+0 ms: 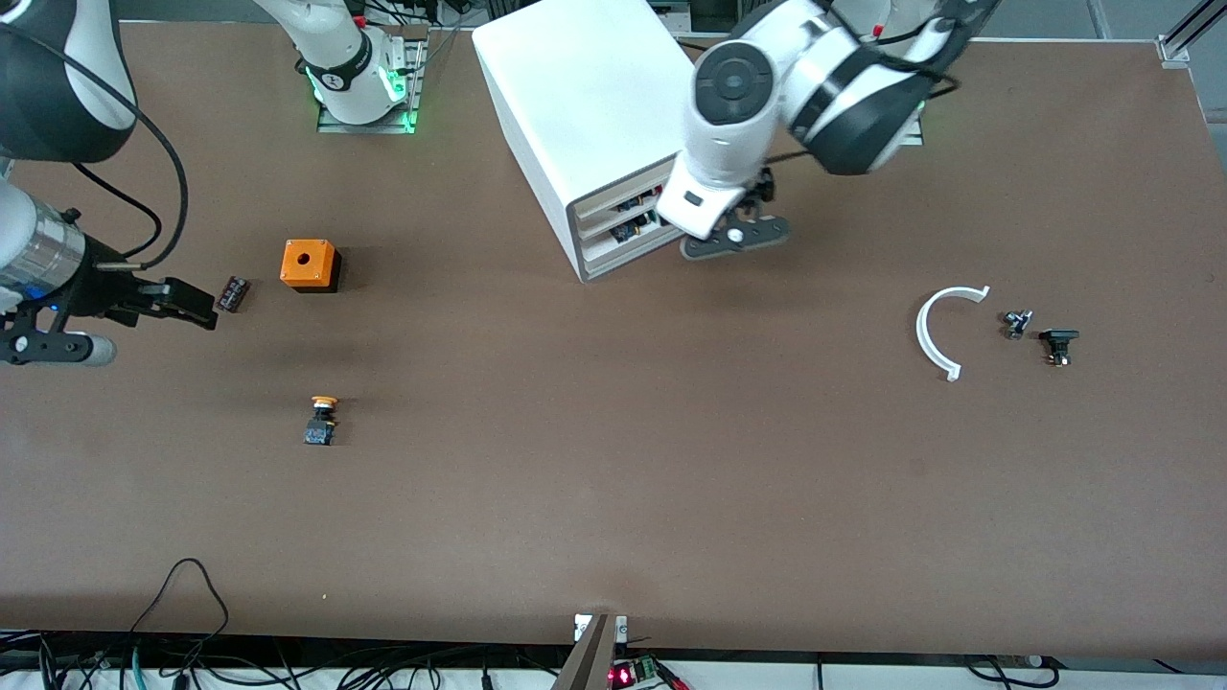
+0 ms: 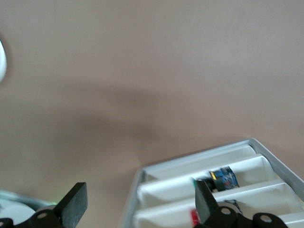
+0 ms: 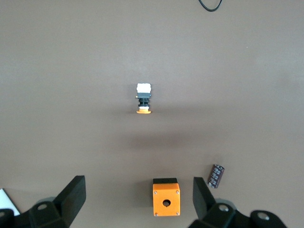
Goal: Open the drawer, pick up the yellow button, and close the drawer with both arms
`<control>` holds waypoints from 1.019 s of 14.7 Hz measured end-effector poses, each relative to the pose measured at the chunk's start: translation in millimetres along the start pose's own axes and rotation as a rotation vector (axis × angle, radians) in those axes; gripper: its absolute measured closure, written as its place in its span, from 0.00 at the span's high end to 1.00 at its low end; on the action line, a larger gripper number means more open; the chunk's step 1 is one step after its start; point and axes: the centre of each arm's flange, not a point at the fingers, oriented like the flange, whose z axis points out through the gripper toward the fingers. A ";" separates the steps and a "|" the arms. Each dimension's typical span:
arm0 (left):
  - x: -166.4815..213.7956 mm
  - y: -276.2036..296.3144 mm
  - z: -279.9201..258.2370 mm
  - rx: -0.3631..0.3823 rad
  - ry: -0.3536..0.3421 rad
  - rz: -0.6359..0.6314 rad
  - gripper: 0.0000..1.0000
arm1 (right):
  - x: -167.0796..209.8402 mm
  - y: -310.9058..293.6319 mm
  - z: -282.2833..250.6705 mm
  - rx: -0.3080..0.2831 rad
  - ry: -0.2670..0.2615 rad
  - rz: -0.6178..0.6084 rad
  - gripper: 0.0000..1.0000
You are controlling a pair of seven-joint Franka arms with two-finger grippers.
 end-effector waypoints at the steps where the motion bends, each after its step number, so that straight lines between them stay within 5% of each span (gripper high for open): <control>1: 18.0 -19.4 -18.2 -0.019 0.014 0.031 1.00 | -5.7 -0.4 -7.9 0.000 -0.004 0.000 1.00; 5: 84.2 -113.1 -78.1 -0.083 0.091 0.147 1.00 | -24.4 -6.2 -42.4 0.001 0.028 -0.019 1.00; 8: 116.9 -190.3 -99.9 -0.057 0.144 0.171 1.00 | -37.9 -7.6 -62.6 -0.001 0.044 -0.021 1.00; 15: 115.2 -311.7 -136.1 -0.011 0.203 0.223 1.00 | -70.2 -1.2 -65.5 -0.009 0.049 0.000 1.00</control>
